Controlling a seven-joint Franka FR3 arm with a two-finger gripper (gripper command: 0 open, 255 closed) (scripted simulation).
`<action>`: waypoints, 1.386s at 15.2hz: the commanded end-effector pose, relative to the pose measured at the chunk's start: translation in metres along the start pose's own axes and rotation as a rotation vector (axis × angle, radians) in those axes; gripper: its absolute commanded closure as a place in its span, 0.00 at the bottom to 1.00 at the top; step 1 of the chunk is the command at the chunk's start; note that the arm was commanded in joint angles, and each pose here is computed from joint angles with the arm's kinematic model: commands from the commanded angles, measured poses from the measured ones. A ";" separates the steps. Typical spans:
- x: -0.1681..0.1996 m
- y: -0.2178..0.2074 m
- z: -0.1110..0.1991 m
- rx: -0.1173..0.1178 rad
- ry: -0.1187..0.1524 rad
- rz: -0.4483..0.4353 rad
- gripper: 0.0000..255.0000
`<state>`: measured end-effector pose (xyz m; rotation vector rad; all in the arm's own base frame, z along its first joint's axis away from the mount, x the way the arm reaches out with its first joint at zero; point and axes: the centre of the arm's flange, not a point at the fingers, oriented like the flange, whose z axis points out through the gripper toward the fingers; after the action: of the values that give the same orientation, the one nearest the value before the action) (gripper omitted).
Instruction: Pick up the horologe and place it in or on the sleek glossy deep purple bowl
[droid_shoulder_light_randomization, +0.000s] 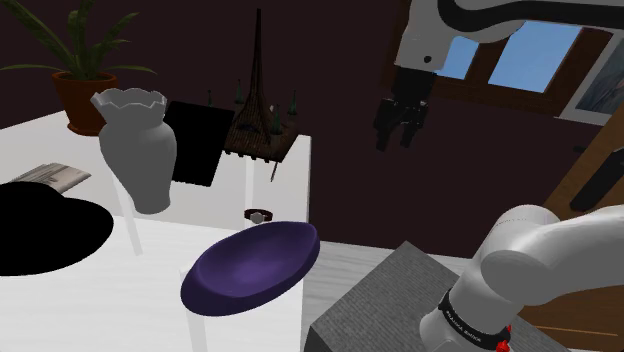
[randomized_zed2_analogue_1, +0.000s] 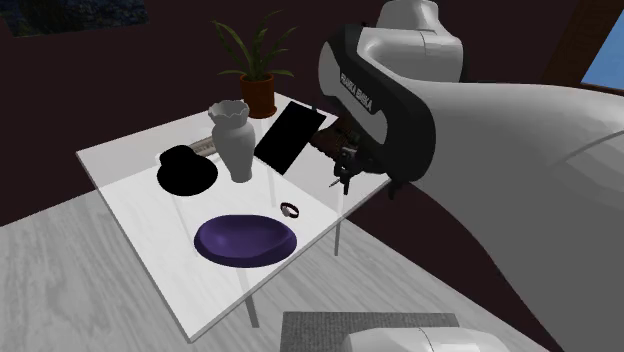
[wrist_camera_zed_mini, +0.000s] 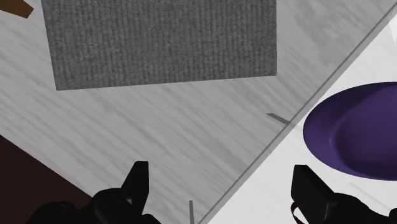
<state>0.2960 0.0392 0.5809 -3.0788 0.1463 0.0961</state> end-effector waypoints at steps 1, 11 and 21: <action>0.000 0.000 0.000 0.000 0.000 0.000 0.00; 0.069 -0.069 0.077 0.081 0.003 0.145 0.00; 0.148 -0.133 0.148 0.162 0.007 0.290 0.00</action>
<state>0.4399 0.1581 0.4422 -2.8888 0.5478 0.0835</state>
